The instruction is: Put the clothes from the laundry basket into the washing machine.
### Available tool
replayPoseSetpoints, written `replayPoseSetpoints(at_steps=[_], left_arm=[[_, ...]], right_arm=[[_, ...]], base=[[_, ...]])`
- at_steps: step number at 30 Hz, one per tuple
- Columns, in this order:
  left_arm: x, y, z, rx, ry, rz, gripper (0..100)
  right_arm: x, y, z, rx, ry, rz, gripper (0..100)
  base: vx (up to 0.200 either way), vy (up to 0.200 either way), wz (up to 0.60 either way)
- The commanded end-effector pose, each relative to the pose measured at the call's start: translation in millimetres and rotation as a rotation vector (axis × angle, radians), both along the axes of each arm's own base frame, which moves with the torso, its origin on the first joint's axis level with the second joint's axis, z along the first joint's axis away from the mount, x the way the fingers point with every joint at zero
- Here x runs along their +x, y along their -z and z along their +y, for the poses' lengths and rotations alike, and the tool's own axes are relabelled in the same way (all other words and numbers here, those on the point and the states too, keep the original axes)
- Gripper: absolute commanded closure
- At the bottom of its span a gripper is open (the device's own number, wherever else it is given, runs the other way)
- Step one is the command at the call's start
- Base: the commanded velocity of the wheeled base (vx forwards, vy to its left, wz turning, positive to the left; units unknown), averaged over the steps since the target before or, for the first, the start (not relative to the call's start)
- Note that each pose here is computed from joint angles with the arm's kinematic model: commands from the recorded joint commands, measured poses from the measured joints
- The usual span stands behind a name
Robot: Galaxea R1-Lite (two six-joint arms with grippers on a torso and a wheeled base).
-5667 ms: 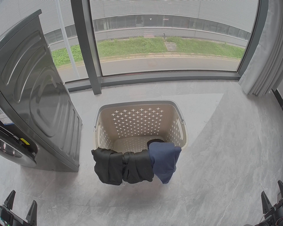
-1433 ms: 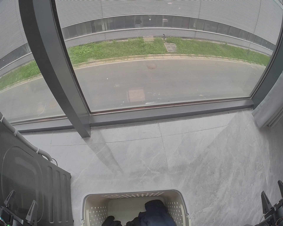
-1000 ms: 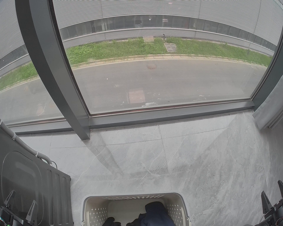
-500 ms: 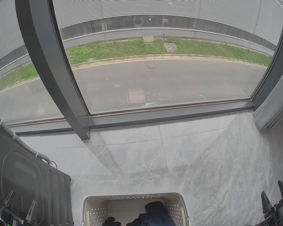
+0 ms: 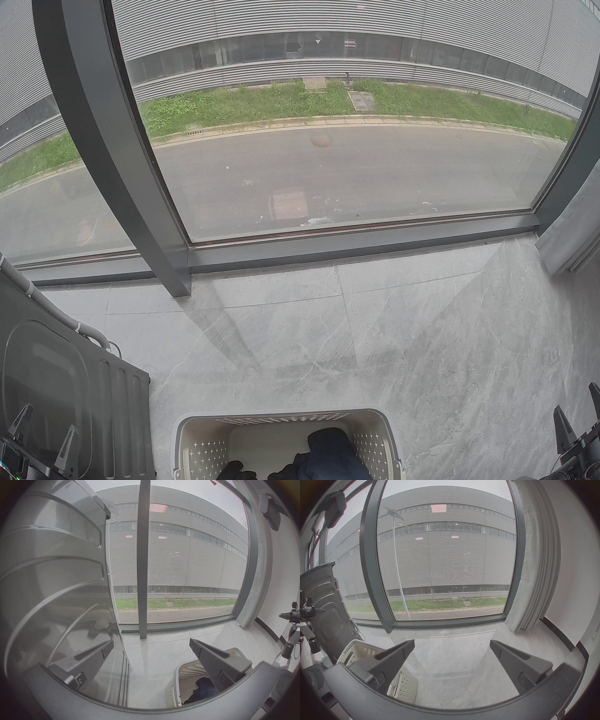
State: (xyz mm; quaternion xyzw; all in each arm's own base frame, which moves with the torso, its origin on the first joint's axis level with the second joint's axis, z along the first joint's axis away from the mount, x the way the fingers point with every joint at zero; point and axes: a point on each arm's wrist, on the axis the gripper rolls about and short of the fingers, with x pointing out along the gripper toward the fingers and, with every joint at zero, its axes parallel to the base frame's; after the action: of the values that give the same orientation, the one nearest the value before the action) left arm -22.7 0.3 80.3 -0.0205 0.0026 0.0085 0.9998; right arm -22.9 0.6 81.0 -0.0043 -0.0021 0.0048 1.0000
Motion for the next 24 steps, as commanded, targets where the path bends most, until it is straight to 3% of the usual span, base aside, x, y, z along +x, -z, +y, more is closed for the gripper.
replayPoseSetpoints(at_steps=[1, 24], left_arm=[[0.5, 4.2, 0.0, 0.0, 0.0, 0.007, 0], [0.5, 4.3, 0.0, -0.002, 0.0, 0.008, 0]], right_arm=[[0.9, 5.0, 0.0, 0.001, 0.0, 0.012, 0], [0.8, 4.9, 0.0, 0.001, 0.0, 0.009, 0]], base=[[-0.2, 0.0, 0.0], [-0.2, 0.0, 0.0]])
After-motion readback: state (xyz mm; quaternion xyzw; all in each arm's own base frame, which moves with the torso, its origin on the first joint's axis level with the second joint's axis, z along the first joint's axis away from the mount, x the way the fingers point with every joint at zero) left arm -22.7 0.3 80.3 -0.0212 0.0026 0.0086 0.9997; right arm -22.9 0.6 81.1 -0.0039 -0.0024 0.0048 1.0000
